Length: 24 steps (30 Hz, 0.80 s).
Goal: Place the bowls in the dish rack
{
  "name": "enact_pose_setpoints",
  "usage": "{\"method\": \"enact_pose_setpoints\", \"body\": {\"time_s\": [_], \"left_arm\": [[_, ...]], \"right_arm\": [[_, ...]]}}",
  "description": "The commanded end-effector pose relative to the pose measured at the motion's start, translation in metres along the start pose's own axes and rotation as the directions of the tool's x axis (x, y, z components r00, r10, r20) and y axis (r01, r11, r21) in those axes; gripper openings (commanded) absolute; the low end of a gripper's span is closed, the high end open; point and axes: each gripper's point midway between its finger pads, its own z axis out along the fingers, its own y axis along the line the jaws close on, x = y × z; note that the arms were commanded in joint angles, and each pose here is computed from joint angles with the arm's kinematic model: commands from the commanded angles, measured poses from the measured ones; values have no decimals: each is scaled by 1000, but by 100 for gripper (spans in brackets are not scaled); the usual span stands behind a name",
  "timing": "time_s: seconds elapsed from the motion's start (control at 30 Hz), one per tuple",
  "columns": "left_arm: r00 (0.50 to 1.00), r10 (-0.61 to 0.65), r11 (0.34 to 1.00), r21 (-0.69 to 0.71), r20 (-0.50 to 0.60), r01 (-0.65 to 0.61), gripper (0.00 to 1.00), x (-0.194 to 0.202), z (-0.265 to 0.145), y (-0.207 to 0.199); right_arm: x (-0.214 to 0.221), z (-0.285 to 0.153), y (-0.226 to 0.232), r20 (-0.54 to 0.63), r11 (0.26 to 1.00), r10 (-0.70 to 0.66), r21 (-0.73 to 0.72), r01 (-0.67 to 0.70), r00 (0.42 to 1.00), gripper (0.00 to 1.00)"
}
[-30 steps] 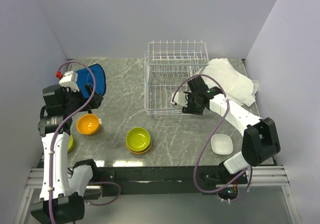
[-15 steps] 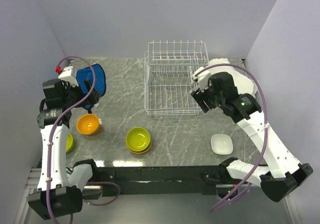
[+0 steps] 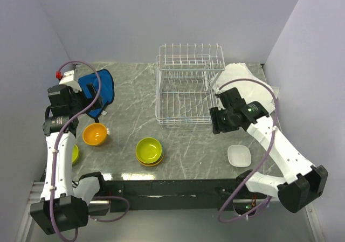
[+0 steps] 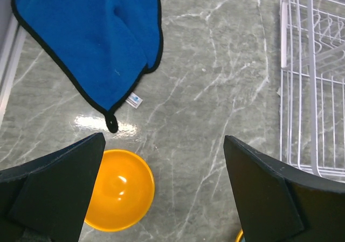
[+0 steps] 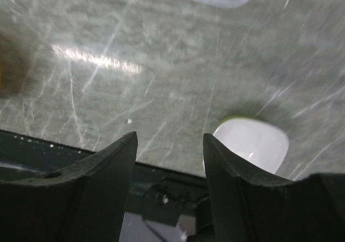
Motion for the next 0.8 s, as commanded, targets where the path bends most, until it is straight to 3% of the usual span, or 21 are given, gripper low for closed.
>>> {"method": "enact_pose_setpoints", "body": {"time_s": [0.0, 0.13, 0.27, 0.37, 0.53, 0.6, 0.7, 0.73, 0.77], "left_arm": [[997, 38, 998, -51, 73, -34, 99, -17, 2, 9], [997, 56, 997, -58, 52, -53, 100, -13, 4, 11], [996, 69, 996, -59, 49, -66, 99, -12, 9, 13], [996, 74, 995, -72, 50, -71, 99, -13, 13, 16], [996, 72, 996, -48, 55, -70, 99, -16, 18, 12], [996, 68, 997, -34, 53, -66, 100, -18, 22, 10], [996, 64, 998, 5, 55, -65, 99, -21, 28, 4], [996, 65, 998, 11, 54, -66, 99, -21, 30, 3], [996, 64, 998, 18, 62, -66, 99, -24, 32, 2]], "right_arm": [[21, 10, -2, -98, 989, 144, 44, -140, 985, 59], [22, 19, -19, -117, 981, 146, 143, -129, 982, 57], [23, 13, -2, -182, 994, 106, 52, -98, 978, 59], [18, 2, 3, -162, 995, 98, 13, -98, 982, 59], [-13, -34, 3, 1, 999, 38, -29, -38, 999, 61], [-29, -48, -4, 74, 1000, -22, 0, 22, 997, 64], [-32, -61, -12, 118, 971, -240, 7, 240, 964, 68], [-27, -63, -14, 124, 916, -398, -8, 402, 909, 68], [-12, -54, -15, 112, 878, -471, -30, 477, 875, 69]]}}
